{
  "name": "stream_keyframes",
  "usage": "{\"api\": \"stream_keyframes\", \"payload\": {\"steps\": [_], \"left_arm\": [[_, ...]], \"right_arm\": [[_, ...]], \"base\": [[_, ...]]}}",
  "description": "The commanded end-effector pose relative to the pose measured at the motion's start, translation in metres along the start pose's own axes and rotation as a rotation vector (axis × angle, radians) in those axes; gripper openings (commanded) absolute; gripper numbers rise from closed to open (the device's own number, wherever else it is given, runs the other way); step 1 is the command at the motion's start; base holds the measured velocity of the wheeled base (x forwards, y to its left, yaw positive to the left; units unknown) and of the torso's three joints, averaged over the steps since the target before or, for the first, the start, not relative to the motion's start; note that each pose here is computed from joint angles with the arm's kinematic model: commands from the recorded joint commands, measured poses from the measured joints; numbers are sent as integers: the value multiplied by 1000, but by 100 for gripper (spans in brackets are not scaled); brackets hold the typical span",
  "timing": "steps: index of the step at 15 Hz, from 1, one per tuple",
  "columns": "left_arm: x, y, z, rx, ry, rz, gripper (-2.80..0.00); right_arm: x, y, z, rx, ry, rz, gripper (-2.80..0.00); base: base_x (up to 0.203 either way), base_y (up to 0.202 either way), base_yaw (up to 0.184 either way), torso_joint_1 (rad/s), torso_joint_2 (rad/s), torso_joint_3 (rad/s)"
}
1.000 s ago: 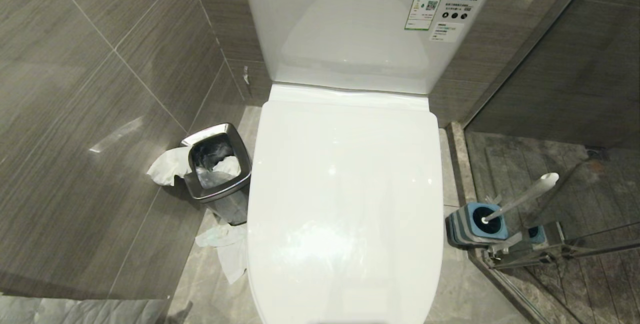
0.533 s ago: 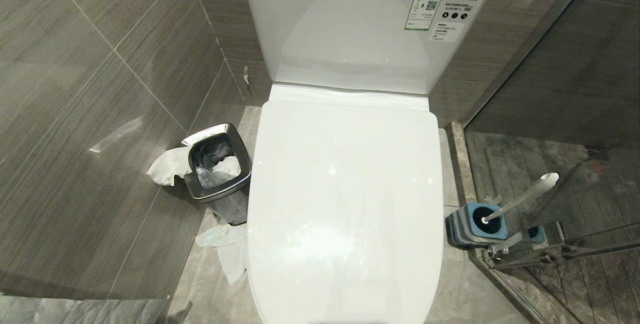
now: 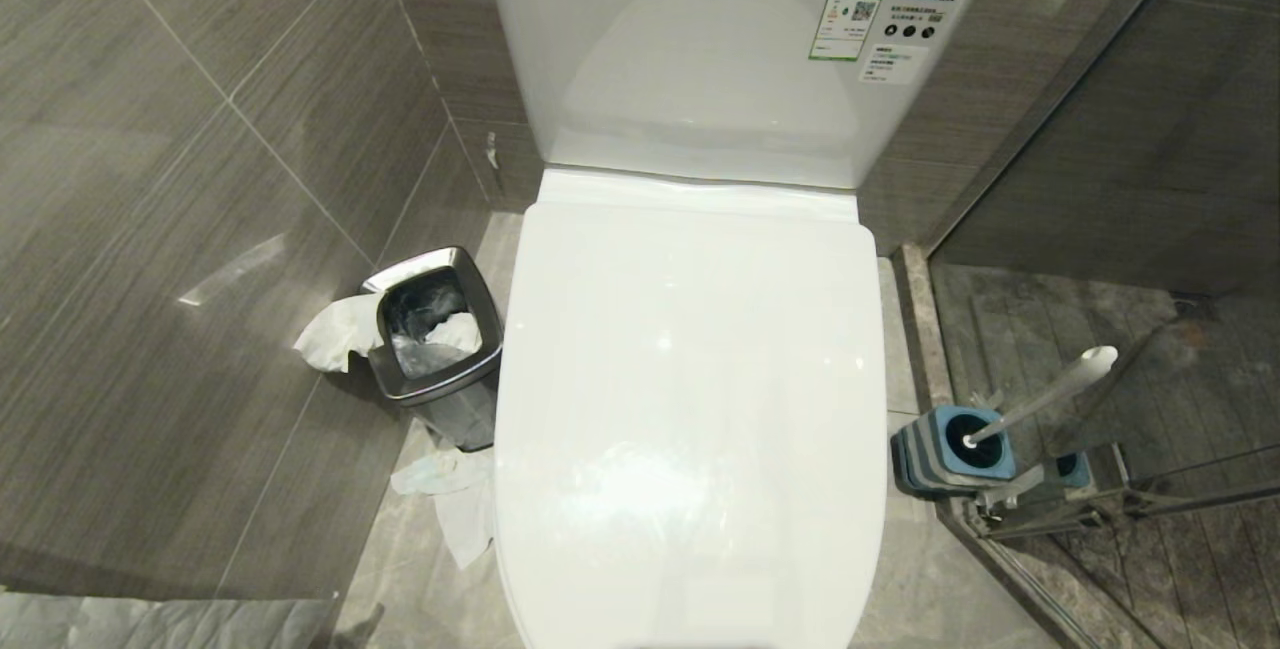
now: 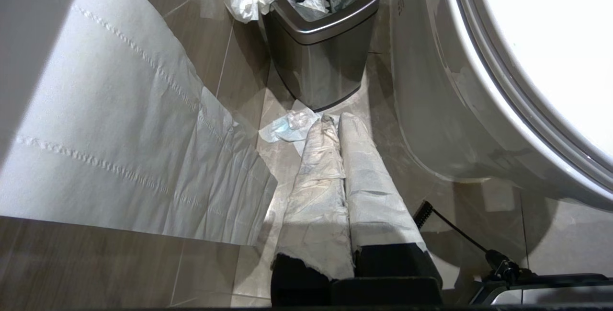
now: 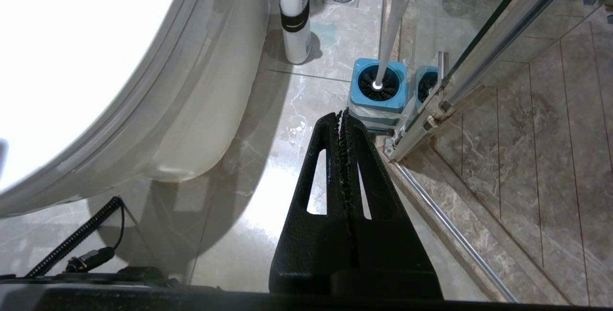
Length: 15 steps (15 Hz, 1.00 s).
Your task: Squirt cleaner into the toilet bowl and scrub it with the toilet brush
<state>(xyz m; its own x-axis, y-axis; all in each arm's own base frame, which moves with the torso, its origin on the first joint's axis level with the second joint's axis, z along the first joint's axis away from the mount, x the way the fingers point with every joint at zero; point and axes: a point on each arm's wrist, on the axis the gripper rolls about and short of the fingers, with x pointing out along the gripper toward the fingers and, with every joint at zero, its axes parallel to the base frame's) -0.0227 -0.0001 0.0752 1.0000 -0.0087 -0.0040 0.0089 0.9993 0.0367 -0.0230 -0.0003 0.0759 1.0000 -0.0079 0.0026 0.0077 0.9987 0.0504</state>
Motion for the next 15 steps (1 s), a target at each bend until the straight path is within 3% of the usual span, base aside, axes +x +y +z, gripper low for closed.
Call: {"api": "stream_keyframes", "payload": {"steps": [1, 15], "left_arm": [[0, 0, 0, 0, 1, 0, -280], [0, 0, 0, 0, 1, 0, -280]], "right_arm": [[0, 0, 0, -1, 1, 0, -280], [0, 0, 0, 0, 1, 0, -280]], "base": [[0, 0, 0, 0, 0, 0], [0, 0, 0, 0, 0, 0]]}}
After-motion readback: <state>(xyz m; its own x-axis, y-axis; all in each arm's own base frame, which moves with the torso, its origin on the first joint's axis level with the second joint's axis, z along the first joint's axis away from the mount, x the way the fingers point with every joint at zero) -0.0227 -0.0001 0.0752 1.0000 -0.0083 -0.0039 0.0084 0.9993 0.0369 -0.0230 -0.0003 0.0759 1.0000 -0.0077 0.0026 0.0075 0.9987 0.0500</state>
